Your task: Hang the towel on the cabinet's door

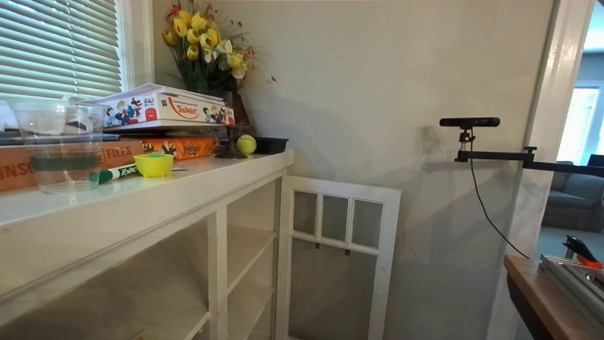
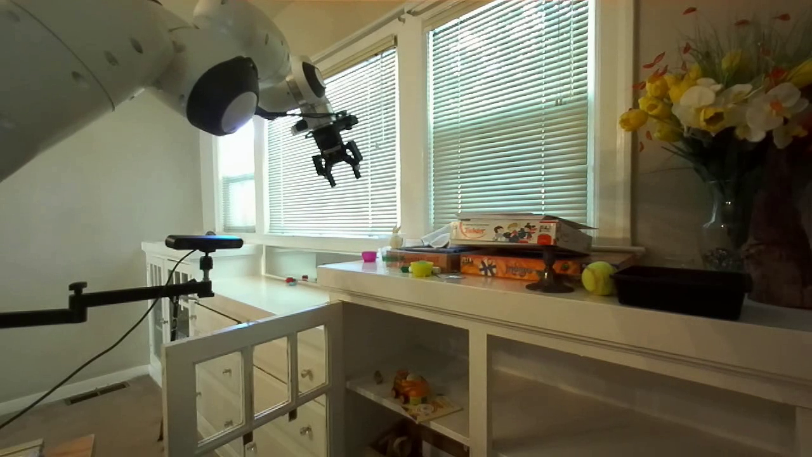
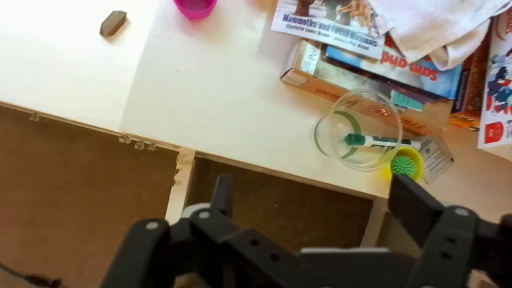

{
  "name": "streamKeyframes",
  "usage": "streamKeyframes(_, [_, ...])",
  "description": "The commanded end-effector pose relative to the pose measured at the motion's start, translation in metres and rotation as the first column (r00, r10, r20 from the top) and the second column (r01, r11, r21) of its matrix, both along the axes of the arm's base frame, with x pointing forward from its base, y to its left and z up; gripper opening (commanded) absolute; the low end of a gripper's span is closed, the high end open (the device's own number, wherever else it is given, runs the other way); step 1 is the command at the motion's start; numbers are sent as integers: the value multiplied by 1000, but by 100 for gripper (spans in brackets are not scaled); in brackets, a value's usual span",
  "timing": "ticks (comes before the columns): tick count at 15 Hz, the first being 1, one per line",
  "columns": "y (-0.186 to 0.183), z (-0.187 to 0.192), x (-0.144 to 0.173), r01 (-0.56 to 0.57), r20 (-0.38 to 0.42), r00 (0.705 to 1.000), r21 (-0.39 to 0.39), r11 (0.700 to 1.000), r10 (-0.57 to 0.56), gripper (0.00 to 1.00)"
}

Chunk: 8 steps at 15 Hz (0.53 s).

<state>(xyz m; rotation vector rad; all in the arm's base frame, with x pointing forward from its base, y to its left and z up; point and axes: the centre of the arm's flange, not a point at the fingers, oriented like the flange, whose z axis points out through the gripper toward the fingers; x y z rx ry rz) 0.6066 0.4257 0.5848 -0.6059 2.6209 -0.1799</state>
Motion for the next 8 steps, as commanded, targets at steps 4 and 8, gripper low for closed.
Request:
streamKeyframes(4, [-13, 11, 61, 115, 75, 989, 145, 983, -127, 100])
streamKeyframes(8, [-25, 6, 79, 148, 27, 987, 249, 957, -159, 100])
